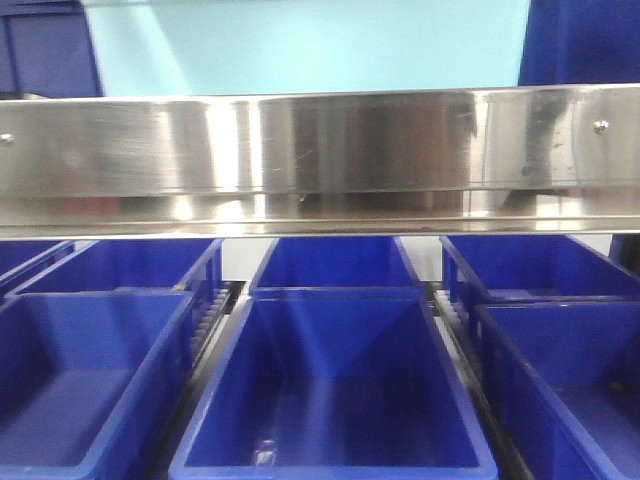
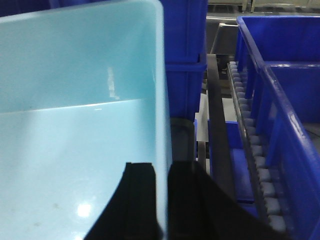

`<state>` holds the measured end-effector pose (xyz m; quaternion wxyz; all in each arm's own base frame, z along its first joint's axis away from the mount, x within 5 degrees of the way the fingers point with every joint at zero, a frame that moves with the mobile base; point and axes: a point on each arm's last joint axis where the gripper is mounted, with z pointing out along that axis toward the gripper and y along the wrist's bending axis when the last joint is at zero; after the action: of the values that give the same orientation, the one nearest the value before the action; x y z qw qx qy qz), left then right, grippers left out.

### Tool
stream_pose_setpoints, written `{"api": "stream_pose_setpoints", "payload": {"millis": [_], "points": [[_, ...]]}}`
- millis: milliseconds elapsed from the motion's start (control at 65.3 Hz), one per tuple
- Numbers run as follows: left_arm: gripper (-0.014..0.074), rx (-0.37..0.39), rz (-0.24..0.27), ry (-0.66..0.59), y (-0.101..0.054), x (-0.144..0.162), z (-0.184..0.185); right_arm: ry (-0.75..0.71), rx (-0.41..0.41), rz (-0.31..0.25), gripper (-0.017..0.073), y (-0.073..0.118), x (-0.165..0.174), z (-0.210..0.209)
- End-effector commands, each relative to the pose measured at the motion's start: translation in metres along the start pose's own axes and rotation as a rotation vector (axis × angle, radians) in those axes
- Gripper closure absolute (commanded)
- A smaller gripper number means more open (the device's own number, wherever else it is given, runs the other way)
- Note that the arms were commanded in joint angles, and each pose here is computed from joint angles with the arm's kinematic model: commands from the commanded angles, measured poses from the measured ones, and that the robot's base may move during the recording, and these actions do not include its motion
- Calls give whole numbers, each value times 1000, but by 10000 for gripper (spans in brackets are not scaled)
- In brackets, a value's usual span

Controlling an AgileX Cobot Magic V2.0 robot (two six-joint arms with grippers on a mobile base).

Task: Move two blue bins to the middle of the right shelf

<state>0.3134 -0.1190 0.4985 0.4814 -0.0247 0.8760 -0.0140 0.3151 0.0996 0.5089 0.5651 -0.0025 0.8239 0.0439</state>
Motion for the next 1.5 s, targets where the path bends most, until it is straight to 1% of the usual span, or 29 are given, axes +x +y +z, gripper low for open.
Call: {"api": "stream_pose_setpoints", "payload": {"millis": [0,1486], "points": [[705,60,4,-49,-5,-5,-6,-76,-57,19,711,6,-9,-7],[705,60,4,-49,-5,-5,-6,-79,-58,19,711,6,-9,-7]]}}
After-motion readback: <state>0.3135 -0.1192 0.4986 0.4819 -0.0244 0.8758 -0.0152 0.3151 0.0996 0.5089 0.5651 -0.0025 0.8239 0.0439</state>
